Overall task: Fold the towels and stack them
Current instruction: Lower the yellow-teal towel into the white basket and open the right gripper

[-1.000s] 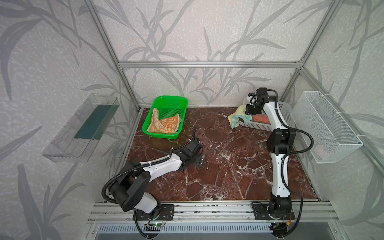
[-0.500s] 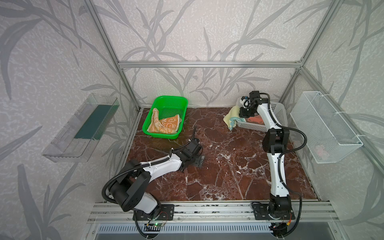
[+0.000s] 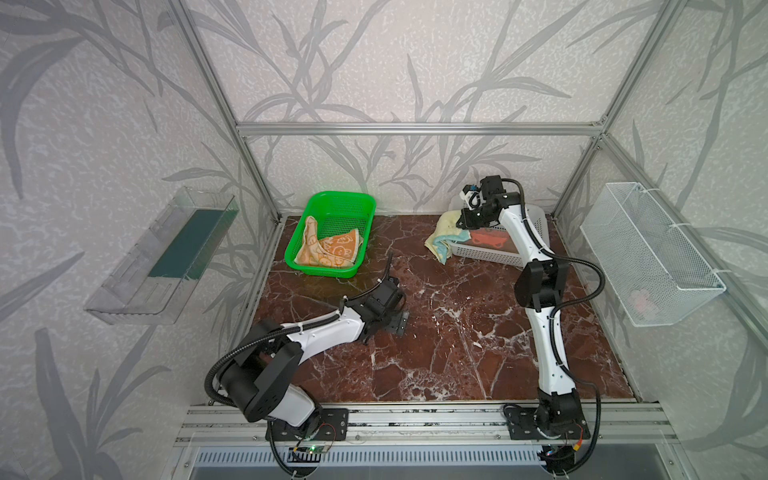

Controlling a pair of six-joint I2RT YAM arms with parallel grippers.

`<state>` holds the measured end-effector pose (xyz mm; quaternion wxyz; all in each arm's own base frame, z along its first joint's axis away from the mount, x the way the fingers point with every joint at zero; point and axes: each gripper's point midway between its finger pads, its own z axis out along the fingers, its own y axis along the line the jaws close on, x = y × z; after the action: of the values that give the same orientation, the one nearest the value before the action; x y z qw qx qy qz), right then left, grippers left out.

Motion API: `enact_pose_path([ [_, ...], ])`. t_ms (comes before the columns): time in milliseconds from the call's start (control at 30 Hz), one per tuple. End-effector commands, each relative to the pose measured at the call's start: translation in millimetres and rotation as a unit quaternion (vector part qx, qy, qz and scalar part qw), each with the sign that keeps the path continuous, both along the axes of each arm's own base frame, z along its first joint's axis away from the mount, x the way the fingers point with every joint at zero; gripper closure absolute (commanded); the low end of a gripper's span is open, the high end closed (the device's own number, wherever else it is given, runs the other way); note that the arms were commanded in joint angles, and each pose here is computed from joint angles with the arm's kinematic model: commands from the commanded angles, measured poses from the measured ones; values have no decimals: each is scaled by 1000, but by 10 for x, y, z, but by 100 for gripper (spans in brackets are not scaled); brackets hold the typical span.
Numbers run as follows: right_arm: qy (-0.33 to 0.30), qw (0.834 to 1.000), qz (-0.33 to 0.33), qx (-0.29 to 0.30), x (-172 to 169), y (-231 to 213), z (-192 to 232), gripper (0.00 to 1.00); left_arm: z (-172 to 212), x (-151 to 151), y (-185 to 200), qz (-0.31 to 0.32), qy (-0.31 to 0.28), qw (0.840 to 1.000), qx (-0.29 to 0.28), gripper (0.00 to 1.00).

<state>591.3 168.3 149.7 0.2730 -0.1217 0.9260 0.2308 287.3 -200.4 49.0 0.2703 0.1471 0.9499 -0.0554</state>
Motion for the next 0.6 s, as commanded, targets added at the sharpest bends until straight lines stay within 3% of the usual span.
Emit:
enact_pose_path([
  [0, -89, 996, -4, 30, 35, -4, 860, 100, -46, 0, 6, 0, 1, 1000, 6, 6],
  [400, -153, 988, -3, 32, -82, -106, 1520, 100, -56, -47, 31, 7, 4, 1000, -2, 6],
  [567, -148, 988, -25, 20, -85, -364, 1515, 100, -33, -64, 37, 9, 2, 1000, -8, 7],
])
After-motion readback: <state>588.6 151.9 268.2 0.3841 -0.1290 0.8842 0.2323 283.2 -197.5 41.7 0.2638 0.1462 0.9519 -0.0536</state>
